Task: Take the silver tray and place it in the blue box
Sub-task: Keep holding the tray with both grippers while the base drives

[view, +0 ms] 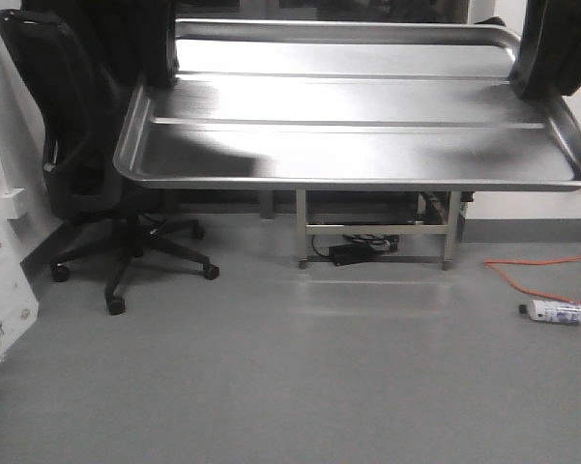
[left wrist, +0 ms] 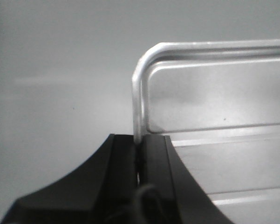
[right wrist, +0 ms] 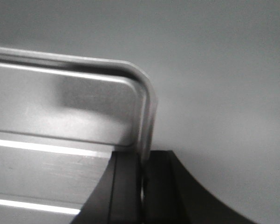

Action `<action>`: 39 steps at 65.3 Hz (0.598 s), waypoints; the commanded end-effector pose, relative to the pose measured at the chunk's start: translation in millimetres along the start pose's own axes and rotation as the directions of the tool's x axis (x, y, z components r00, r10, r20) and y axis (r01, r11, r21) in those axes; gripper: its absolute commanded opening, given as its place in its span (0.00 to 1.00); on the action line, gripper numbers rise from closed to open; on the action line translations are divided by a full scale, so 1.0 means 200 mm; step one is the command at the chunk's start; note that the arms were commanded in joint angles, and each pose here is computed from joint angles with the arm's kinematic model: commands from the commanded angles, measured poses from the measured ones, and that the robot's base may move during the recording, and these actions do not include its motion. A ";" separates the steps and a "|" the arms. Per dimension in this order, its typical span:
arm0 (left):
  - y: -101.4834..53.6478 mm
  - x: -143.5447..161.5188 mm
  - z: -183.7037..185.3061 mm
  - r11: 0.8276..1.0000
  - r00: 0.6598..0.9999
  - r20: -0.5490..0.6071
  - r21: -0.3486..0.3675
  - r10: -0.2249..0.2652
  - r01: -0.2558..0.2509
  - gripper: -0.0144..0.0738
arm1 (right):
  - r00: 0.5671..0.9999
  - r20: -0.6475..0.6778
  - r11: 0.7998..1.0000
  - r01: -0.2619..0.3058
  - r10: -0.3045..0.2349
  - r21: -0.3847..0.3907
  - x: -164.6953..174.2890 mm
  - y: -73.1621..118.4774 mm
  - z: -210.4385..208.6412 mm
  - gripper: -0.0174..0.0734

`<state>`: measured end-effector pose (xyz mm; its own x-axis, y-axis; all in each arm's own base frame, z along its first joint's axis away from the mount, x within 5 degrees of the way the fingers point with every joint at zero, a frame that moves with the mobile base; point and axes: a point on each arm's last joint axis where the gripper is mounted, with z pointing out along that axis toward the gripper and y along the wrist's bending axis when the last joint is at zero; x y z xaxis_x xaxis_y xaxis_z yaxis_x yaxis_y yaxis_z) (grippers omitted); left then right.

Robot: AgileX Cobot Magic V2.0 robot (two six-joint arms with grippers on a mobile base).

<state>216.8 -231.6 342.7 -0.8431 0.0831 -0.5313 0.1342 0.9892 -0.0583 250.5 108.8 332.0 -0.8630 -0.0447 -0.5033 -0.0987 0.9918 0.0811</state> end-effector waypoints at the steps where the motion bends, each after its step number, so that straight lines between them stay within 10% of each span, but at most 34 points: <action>1: 0.04 -0.04 -0.11 1.000 0.997 0.070 -0.003 0.020 -0.020 0.04 | 0.992 0.117 0.999 0.039 -0.040 0.013 -0.05 -0.02 -0.10 0.26; 39: 0.03 -0.04 -0.10 1.000 0.997 0.069 -0.004 0.021 -0.020 0.04 | 0.992 0.117 0.999 0.039 -0.040 0.013 -0.05 -0.02 -0.10 0.26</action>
<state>216.8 -231.6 342.7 -0.8431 0.0831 -0.5313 0.1342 0.9892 -0.0583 250.5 108.8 332.0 -0.8630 -0.0447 -0.5033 -0.0987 0.9918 0.0811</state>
